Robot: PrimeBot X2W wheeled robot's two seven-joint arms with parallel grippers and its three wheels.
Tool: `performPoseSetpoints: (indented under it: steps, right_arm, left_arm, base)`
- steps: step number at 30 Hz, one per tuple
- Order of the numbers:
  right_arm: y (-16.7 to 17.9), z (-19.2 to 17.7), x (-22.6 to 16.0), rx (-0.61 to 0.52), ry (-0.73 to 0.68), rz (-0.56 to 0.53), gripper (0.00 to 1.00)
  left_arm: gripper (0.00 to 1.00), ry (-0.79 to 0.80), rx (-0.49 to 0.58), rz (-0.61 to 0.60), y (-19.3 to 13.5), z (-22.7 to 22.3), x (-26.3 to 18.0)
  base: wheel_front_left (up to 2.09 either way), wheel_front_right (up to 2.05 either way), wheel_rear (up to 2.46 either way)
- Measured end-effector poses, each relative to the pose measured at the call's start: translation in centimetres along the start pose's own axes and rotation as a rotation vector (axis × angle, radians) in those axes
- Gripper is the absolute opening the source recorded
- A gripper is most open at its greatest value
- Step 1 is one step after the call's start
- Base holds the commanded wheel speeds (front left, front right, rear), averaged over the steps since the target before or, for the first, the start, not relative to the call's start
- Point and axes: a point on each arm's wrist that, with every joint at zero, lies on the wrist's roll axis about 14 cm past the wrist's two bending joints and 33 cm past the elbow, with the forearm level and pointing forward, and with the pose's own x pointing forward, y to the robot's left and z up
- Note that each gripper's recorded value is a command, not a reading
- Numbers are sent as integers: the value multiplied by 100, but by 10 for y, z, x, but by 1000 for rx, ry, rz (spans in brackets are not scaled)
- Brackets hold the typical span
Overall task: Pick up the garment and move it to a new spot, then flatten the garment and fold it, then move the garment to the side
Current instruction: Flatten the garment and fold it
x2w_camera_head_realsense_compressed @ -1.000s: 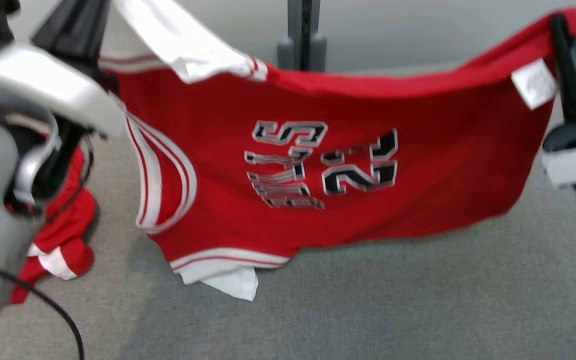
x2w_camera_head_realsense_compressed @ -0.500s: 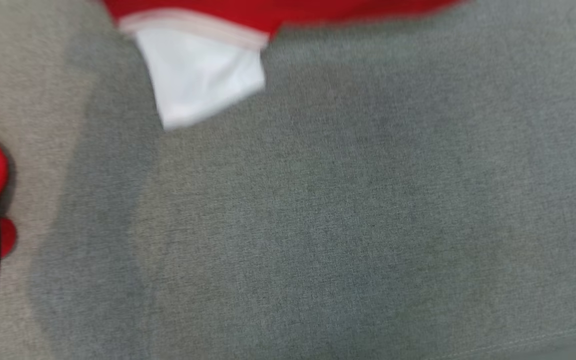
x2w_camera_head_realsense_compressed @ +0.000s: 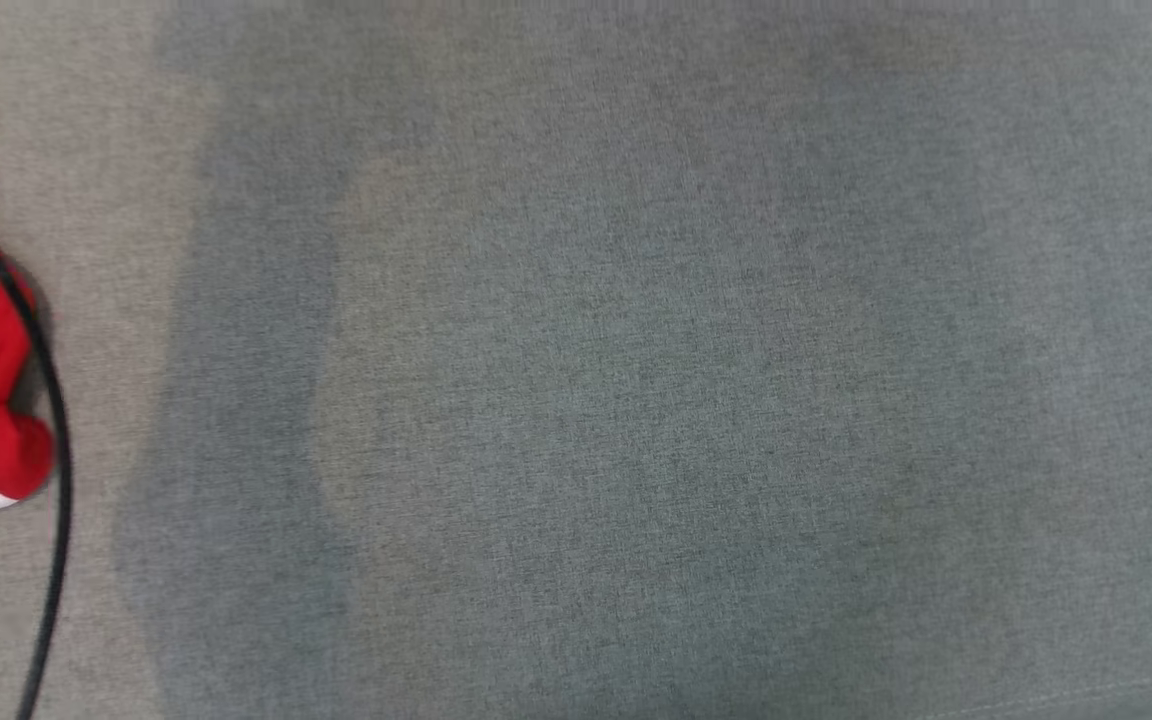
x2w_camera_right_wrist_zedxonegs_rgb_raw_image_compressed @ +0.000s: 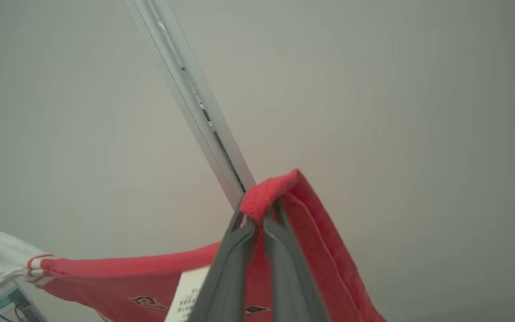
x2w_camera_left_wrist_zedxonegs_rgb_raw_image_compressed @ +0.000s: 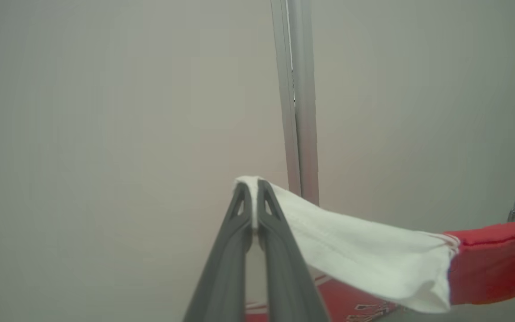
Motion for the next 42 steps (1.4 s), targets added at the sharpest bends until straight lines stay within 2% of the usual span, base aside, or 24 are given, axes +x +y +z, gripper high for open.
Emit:
performPoseSetpoints:
  steps: [4, 5, 8, 14, 19, 22, 30, 36, 42]
  right_arm:
    - [-9, -37, -33, 38, 123, -40, 0]
    - [-9, -37, -33, 38, 123, -40, 0]
    - [-6, -72, -70, 82, 242, -62, 0]
    - [9, -97, -133, 133, 379, -69, 0]
    - [17, -102, -170, 179, 415, -87, 0]
    - [20, -109, -192, 166, 451, -85, 0]
    - [20, -111, -229, 192, 461, -109, 0]
    - [10, -130, -262, 156, 533, -132, 0]
    - [2, -138, -289, 171, 558, -175, 0]
  left_arm:
    - [0, 129, -63, -15, -12, -41, -27]
    - [0, 129, -63, -15, -12, -41, -27]
    - [0, 241, -113, -53, -32, -79, -63]
    - [0, 337, -247, -80, -55, -103, -134]
    - [0, 409, -339, -80, -82, -113, -190]
    - [0, 458, -383, -67, -97, -121, -226]
    - [0, 579, -476, 7, -119, -137, -309]
    - [0, 660, -552, 70, -132, -154, -351]
    - [0, 747, -633, 127, -147, -171, -388]
  base:
    - [0, 0, 0]
    - [0, 0, 0]
    - [0, 0, 0]
    - [0, 0, 0]
    - [0, 0, 0]
    - [0, 0, 0]
    - [0, 0, 0]
    - [0, 0, 0]
    - [0, 0, 0]
